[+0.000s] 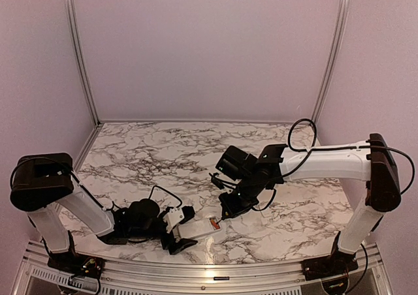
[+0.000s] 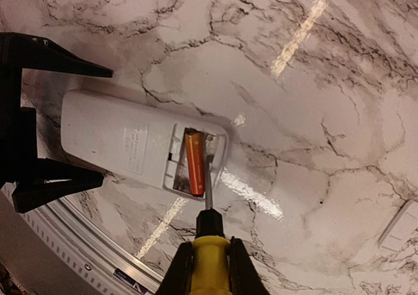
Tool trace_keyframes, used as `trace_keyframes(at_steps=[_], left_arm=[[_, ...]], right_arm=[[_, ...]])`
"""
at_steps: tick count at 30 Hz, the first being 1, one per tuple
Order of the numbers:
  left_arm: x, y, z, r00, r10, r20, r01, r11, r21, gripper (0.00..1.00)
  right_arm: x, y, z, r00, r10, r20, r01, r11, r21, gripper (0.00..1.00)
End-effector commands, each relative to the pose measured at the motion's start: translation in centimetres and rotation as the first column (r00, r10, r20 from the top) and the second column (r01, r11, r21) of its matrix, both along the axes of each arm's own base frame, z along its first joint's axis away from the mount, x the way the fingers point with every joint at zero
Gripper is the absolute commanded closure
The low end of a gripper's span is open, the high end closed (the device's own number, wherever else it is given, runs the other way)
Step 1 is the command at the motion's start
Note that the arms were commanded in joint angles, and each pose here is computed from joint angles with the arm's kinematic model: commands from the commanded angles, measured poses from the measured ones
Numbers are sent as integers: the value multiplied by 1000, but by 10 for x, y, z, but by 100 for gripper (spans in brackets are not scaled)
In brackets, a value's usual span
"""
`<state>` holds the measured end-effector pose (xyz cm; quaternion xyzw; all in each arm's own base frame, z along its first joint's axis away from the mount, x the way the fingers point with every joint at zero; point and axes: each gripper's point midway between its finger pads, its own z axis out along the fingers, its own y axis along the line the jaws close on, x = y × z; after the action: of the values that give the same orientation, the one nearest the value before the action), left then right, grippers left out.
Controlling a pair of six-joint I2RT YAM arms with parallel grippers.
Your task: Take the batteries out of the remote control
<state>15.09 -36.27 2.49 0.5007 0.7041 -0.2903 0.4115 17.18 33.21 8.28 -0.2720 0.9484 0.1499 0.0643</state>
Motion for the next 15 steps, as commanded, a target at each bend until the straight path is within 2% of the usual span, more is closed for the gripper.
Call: trace_keyframes(at_steps=[1,6,10,12,15], left_arm=[[-3,3,-18,1000,-20,1,20,998,64,8],[1,2,-26,1000,-9,17,7,996,87,11],[5,3,-30,1000,1,31,-4,996,94,19],[4,2,-33,1000,-5,25,2,995,98,27],[1,0,-36,1000,-14,8,13,995,99,44]], right_arm=[[-13,-34,-22,999,-5,-50,-4,985,-174,100],[-14,-35,-23,999,-2,-52,-7,984,-176,100],[-15,-37,-23,999,0,-54,-9,984,-178,100],[-16,-38,-23,998,1,-55,-11,984,-178,100],[-17,-40,-24,998,2,-57,-12,984,-179,100]])
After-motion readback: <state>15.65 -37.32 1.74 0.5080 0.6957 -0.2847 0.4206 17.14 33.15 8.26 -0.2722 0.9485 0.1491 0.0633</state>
